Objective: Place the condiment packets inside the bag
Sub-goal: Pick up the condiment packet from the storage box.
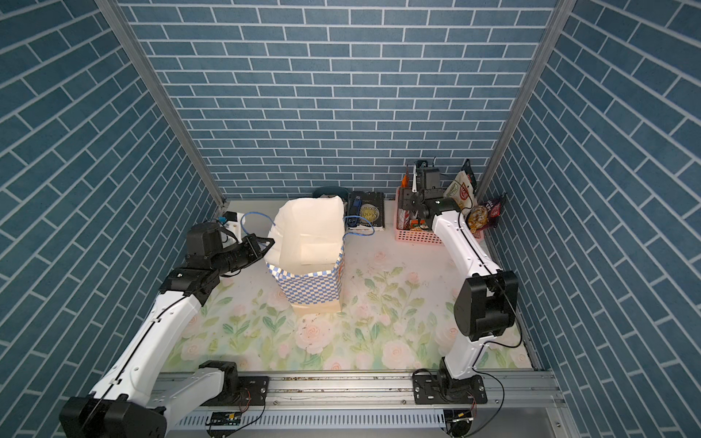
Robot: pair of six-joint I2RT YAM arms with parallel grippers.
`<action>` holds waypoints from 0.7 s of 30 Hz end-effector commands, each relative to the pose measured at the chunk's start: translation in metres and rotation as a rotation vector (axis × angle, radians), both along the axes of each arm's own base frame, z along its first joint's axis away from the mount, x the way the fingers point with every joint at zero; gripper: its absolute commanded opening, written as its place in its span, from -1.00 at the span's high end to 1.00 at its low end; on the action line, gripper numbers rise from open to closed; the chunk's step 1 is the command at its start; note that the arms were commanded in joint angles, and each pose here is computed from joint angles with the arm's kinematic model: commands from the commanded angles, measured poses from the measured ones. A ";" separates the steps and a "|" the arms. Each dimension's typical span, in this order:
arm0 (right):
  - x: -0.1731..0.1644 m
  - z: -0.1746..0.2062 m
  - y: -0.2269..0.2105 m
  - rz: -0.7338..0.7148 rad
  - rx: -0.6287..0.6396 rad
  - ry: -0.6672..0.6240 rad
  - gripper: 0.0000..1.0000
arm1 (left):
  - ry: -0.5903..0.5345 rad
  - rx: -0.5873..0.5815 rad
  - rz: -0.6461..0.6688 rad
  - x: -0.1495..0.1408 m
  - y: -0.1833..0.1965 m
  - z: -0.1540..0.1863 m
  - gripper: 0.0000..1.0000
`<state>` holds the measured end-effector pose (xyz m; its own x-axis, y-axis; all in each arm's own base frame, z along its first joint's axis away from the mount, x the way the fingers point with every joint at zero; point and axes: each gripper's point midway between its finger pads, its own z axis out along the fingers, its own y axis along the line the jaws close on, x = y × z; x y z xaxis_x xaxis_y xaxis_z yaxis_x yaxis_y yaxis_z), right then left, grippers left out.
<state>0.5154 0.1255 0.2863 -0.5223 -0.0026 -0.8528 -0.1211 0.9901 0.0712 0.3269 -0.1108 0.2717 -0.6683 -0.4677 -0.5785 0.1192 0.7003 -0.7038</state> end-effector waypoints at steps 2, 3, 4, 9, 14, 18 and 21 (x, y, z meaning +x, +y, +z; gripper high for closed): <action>0.029 -0.007 0.013 0.009 0.044 -0.013 -0.40 | -0.069 0.000 -0.017 0.000 -0.001 0.019 1.00; 0.034 -0.011 0.017 0.018 0.050 -0.004 -0.38 | -0.065 0.000 -0.017 0.000 -0.001 0.017 0.99; 0.038 -0.012 0.020 0.024 0.058 -0.001 -0.36 | -0.065 -0.001 -0.018 -0.001 -0.002 0.017 0.97; 0.051 -0.028 0.027 0.026 0.082 0.023 -0.36 | -0.058 -0.006 -0.024 -0.001 -0.003 0.014 0.94; 0.058 -0.043 0.020 -0.014 0.053 0.037 -0.46 | -0.055 -0.004 -0.027 -0.002 -0.003 0.013 0.93; 0.055 -0.051 0.021 -0.005 0.039 0.057 -0.84 | -0.051 -0.004 -0.032 -0.003 -0.004 0.012 0.93; 0.050 -0.056 0.022 0.014 0.041 0.051 -0.86 | -0.046 -0.003 -0.033 -0.002 -0.004 0.009 0.93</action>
